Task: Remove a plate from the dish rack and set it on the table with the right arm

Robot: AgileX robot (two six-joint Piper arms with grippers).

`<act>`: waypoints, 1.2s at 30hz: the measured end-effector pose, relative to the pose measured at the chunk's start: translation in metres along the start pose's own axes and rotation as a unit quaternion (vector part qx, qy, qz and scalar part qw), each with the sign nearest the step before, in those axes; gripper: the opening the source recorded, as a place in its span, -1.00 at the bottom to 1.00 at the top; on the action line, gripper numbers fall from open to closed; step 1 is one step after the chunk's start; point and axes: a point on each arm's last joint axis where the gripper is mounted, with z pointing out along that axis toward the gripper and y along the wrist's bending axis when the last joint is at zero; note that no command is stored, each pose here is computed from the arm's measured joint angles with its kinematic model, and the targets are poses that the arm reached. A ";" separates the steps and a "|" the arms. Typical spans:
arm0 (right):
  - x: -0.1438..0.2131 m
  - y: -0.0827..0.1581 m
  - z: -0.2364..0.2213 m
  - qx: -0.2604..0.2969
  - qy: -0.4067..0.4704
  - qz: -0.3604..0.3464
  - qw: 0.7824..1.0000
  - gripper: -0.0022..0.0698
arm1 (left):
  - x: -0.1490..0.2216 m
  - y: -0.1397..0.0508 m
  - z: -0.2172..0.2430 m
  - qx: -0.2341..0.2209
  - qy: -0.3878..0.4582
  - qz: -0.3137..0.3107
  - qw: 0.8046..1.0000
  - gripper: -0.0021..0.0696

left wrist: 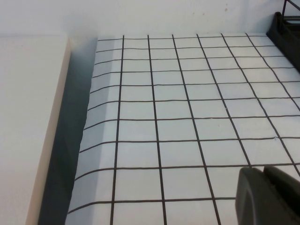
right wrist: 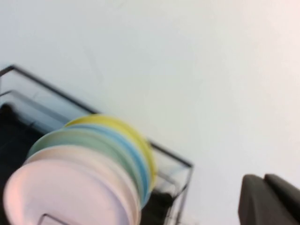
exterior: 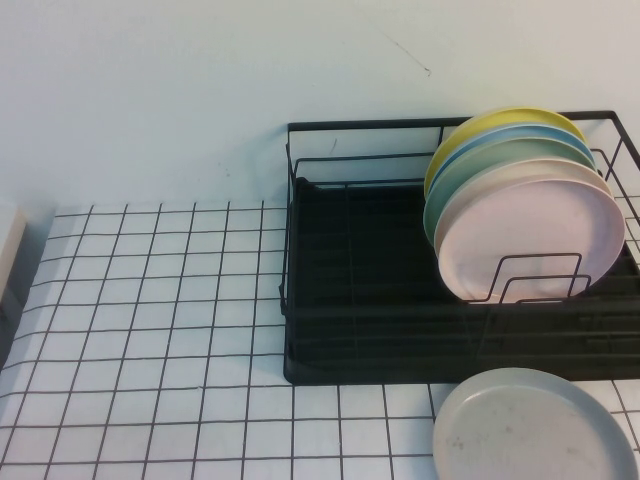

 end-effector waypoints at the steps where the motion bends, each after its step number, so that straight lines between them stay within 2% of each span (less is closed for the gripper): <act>1: 0.006 0.003 -0.007 0.010 -0.008 -0.002 1.000 -0.94 | 0.000 0.000 0.000 0.000 0.000 0.000 1.000 -0.95; 4: 0.031 0.017 -0.020 0.016 -0.004 -0.003 1.000 -0.95 | 0.000 0.000 0.000 0.000 0.000 0.000 1.000 -0.95; 11: 0.111 0.060 -0.040 -0.009 0.041 0.019 0.999 -0.95 | 0.000 0.000 0.000 0.000 0.000 0.000 1.000 -0.95; 17: 0.151 0.080 -0.045 -0.022 0.066 0.028 0.997 -0.95 | 0.000 0.000 0.000 0.000 0.000 -0.002 1.000 -0.95; 29: 0.205 0.109 -0.043 -0.081 0.156 0.049 0.983 -0.95 | 0.000 0.000 0.000 0.000 0.000 -0.002 1.000 -0.95; 36: 0.216 0.115 -0.047 -0.074 0.148 0.048 0.985 -0.95 | 0.000 0.000 0.000 0.000 0.000 -0.002 1.000 -0.95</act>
